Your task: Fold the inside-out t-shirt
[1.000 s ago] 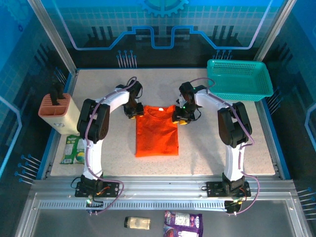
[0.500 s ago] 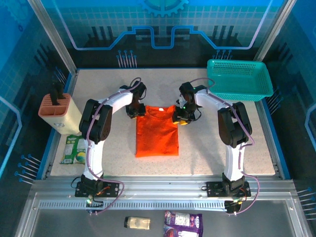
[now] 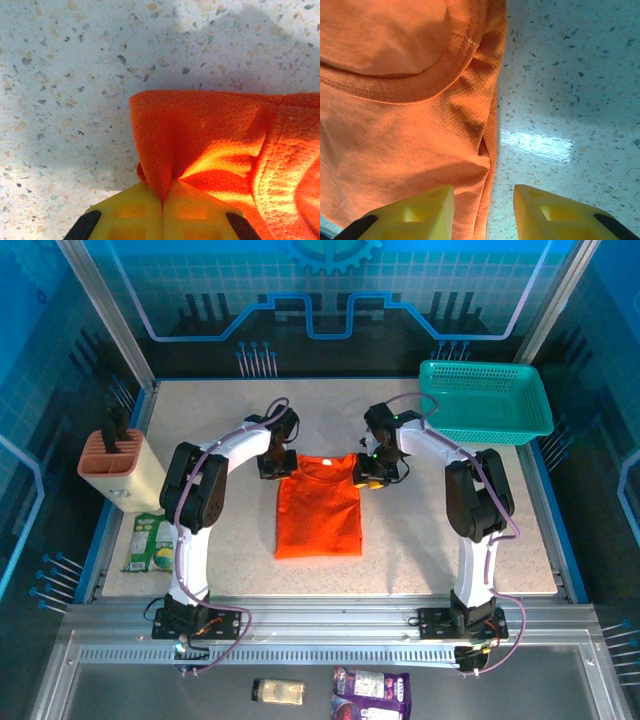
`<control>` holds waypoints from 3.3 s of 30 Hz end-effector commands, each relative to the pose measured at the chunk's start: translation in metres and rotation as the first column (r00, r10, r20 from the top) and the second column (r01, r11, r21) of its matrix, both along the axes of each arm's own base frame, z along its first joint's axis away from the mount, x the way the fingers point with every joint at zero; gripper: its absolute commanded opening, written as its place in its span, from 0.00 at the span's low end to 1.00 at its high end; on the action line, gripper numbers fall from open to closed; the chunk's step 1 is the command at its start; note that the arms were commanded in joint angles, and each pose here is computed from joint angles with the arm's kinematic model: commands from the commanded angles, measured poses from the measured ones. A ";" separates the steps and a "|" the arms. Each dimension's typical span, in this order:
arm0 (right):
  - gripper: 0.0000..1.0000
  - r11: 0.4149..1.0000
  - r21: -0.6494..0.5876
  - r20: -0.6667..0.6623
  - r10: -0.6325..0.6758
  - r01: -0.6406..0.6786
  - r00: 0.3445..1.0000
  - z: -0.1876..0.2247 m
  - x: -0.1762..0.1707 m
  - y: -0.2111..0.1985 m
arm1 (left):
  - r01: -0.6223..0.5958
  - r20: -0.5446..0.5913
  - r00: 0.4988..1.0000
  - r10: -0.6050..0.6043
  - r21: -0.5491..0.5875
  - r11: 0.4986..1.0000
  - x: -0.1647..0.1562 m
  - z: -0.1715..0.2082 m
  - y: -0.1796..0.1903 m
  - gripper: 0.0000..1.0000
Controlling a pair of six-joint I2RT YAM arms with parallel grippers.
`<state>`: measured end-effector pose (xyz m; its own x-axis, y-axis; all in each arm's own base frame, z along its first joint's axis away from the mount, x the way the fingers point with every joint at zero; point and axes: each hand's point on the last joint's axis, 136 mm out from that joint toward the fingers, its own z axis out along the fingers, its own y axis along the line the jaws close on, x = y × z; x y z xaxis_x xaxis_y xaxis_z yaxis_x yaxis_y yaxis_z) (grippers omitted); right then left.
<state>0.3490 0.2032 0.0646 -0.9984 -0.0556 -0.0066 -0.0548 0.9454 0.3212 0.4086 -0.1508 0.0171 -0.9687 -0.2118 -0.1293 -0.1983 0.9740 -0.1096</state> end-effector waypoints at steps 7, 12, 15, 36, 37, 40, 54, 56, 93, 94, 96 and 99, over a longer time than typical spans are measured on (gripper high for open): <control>0.43 1.000 0.026 0.059 0.015 -0.017 0.998 -0.002 0.005 0.005 | 0.095 -0.113 0.988 -0.101 -0.057 0.994 -0.028 -0.023 -0.010 0.00; 0.47 1.000 0.018 0.056 0.019 -0.020 0.998 -0.014 0.009 0.012 | 0.105 -0.115 0.987 -0.109 -0.048 0.993 -0.025 -0.021 -0.004 0.00; 0.49 1.000 -0.003 0.057 0.025 -0.025 0.998 -0.021 0.014 0.016 | 0.105 -0.120 0.987 -0.108 -0.036 0.994 -0.025 -0.020 0.001 0.00; 0.44 0.981 -0.191 -0.006 0.012 -0.013 1.000 -0.064 0.013 0.019 | 0.112 -0.130 0.985 -0.111 -0.002 0.994 -0.025 -0.018 0.007 0.00; 0.43 0.982 -0.190 -0.005 0.011 -0.012 1.000 -0.064 0.012 0.020 | 0.110 -0.131 0.985 -0.109 -0.003 0.994 -0.025 -0.018 0.007 0.00; 0.38 0.984 -0.177 0.001 0.003 -0.003 1.000 -0.063 0.012 0.023 | 0.110 -0.133 0.985 -0.110 -0.002 0.994 -0.025 -0.019 0.008 0.00; 0.05 0.990 -0.141 0.049 -0.023 0.029 0.999 -0.046 0.022 0.016 | 0.089 -0.085 0.992 -0.091 -0.020 0.996 -0.020 -0.015 0.007 0.00; 0.00 0.992 -0.123 0.074 -0.023 0.032 0.997 -0.038 0.025 0.016 | 0.084 -0.055 0.995 -0.087 -0.052 0.995 -0.016 -0.007 0.005 0.00; 0.00 0.922 0.267 0.913 -0.148 -0.281 0.381 0.196 0.219 0.006 | 0.476 0.734 0.668 -0.118 -0.300 0.826 0.152 0.266 -0.010 0.00; 0.00 0.917 0.272 0.921 -0.160 -0.293 0.356 0.197 0.223 0.006 | 0.484 0.744 0.658 -0.117 -0.298 0.823 0.156 0.267 -0.008 0.00; 0.00 0.903 0.279 0.938 -0.185 -0.327 0.292 0.203 0.229 0.003 | 0.527 0.770 0.626 -0.123 -0.301 0.795 0.161 0.268 -0.010 0.00; 0.00 0.877 0.280 0.955 -0.213 -0.391 0.207 0.203 0.226 0.001 | 0.563 0.793 0.593 -0.135 -0.289 0.774 0.163 0.262 -0.014 0.00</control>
<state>0.5733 0.2050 0.2427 -0.3565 0.1227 -0.9262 -0.5688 0.7580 0.3193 0.5648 -0.1593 0.2835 -0.6619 -0.1491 -0.7346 0.4001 0.7585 -0.5145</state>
